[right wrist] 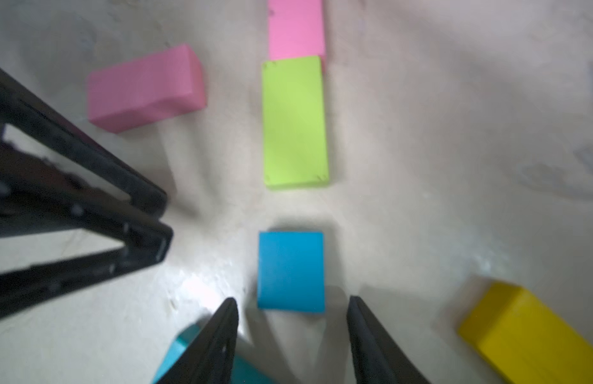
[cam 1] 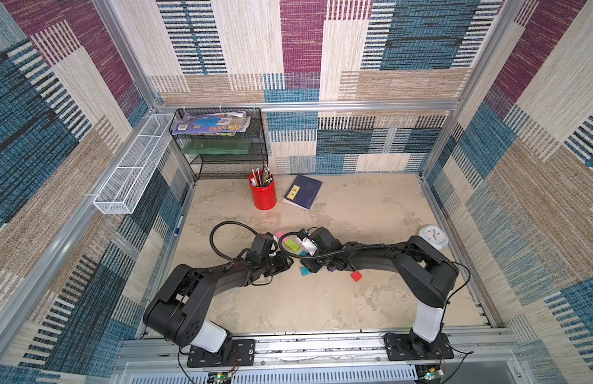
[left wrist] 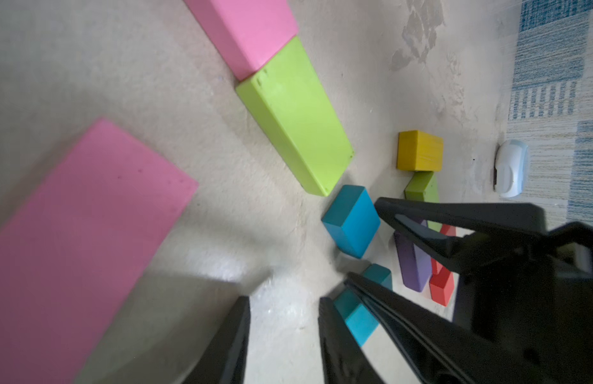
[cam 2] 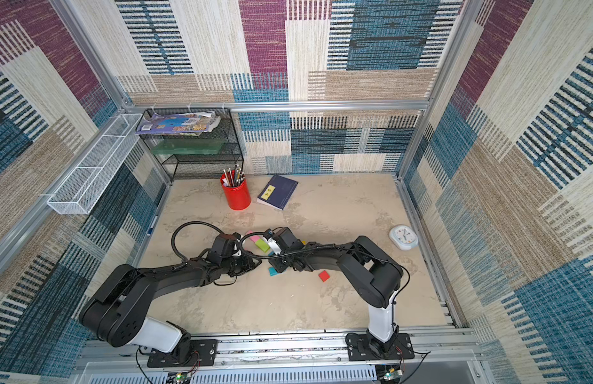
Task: Assemble the letter v with building blocks
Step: Assemble the building block at the center of the board.
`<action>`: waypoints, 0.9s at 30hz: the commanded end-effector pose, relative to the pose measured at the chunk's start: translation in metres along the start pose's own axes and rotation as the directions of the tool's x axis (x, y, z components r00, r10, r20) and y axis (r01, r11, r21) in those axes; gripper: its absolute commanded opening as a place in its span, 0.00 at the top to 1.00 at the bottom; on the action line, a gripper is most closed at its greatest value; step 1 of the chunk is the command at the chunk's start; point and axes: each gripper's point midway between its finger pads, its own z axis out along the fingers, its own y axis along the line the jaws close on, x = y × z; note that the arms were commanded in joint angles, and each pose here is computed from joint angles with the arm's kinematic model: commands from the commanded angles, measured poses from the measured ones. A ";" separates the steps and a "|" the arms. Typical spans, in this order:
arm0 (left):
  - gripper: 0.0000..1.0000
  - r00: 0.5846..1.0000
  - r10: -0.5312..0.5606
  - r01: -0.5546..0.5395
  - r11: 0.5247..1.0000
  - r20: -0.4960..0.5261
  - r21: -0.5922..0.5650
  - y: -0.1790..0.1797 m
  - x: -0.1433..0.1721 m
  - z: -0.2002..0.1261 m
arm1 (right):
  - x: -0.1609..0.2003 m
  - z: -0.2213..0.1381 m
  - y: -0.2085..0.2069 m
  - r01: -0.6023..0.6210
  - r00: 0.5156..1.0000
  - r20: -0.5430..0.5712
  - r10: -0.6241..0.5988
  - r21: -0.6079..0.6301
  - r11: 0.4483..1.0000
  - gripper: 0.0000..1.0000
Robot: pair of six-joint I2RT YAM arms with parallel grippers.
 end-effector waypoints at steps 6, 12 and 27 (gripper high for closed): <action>0.96 1.000 -0.026 0.025 0.999 -0.018 -0.037 0.007 0.013 0.006 | 0.001 -0.017 -0.007 -0.188 0.977 0.059 0.203 -0.192 0.963 0.81; 1.00 0.999 -0.033 0.033 0.998 -0.006 -0.046 0.007 0.016 0.009 | 0.014 -0.006 0.007 -0.205 0.975 0.025 0.220 -0.270 0.941 1.00; 1.00 0.984 -0.159 0.162 0.986 0.080 -0.038 0.020 0.020 0.017 | 0.021 0.015 0.002 -0.310 0.948 -0.016 0.317 -0.266 0.913 1.00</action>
